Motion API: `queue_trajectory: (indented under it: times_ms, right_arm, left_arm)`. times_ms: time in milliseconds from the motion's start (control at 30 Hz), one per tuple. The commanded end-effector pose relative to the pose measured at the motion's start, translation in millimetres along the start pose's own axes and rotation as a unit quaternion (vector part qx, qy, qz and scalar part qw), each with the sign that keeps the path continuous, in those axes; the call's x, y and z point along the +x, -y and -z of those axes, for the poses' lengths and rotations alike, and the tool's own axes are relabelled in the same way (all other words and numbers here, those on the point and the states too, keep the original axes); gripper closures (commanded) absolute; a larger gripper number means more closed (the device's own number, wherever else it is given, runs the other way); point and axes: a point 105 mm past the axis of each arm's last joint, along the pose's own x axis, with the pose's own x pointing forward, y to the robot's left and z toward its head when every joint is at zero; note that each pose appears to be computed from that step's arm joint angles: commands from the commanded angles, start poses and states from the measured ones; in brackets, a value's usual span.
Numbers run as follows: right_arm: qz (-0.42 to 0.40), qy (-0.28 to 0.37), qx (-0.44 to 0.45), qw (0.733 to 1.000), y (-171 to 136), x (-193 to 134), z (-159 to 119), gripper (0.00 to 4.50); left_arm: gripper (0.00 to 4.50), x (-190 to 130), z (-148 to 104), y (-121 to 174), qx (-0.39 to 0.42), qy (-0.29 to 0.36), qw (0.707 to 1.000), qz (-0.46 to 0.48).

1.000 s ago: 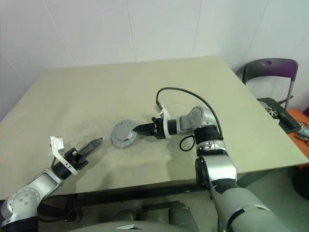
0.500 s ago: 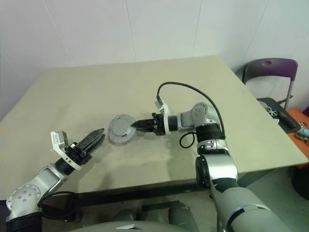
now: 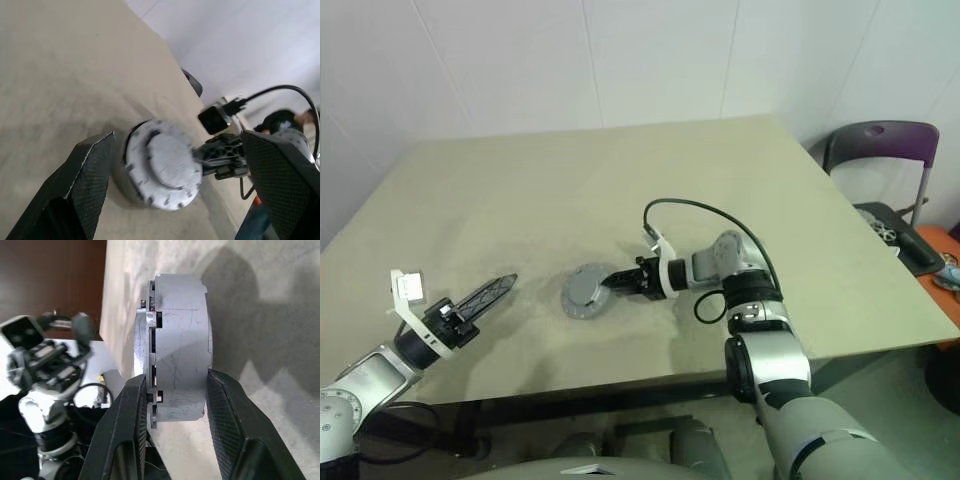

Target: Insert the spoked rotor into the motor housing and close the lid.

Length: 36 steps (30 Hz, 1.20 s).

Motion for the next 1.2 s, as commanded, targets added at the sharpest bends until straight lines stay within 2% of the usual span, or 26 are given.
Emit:
queue_trajectory:
  times_ms: [33,300,600,733,867,933,1067,1200]
  right_arm:
    - [0.009,0.013,-0.078,0.997,-9.7,0.0,-12.4,3.16]
    - [0.07,0.013,-0.188,0.98,-0.2,-11.4,-23.4,3.16]
    - [0.094,0.015,-0.245,0.965,1.5,-20.7,-35.6,0.1]
    - [0.12,0.035,-0.317,0.94,1.2,-27.0,-49.7,0.01]
    - [0.102,0.04,-0.433,0.895,-14.7,-28.1,-56.6,0.01]
    - [0.076,0.039,-0.468,0.88,-25.0,-26.5,-54.7,0.01]
    - [0.051,0.031,-0.57,0.819,-37.9,-20.9,-47.3,0.01]
    - [0.023,0.003,-0.621,0.783,-43.7,-12.3,-31.9,0.01]
  left_arm:
    - [0.24,0.4,-12.1,13.7,0.041,0.003,0.999,0.013]
    - [0.24,1.4,-18.5,16.8,0.066,-0.007,0.998,0.011]
    - [0.24,-0.5,-26.1,17.5,0.086,-0.009,0.996,0.007]
    - [0.24,-5.4,-30.0,16.2,0.096,-0.007,0.995,-0.002]
    - [0.24,-12.2,-31.2,14.5,0.11,-0.016,0.994,-0.012]
    - [0.24,-15.8,-32.0,13.5,0.116,-0.021,0.993,-0.017]
    - [0.24,-20.9,-33.3,14.4,0.129,-0.027,0.991,-0.02]
    - [0.24,-24.5,-33.3,15.1,0.137,-0.029,0.99,-0.024]
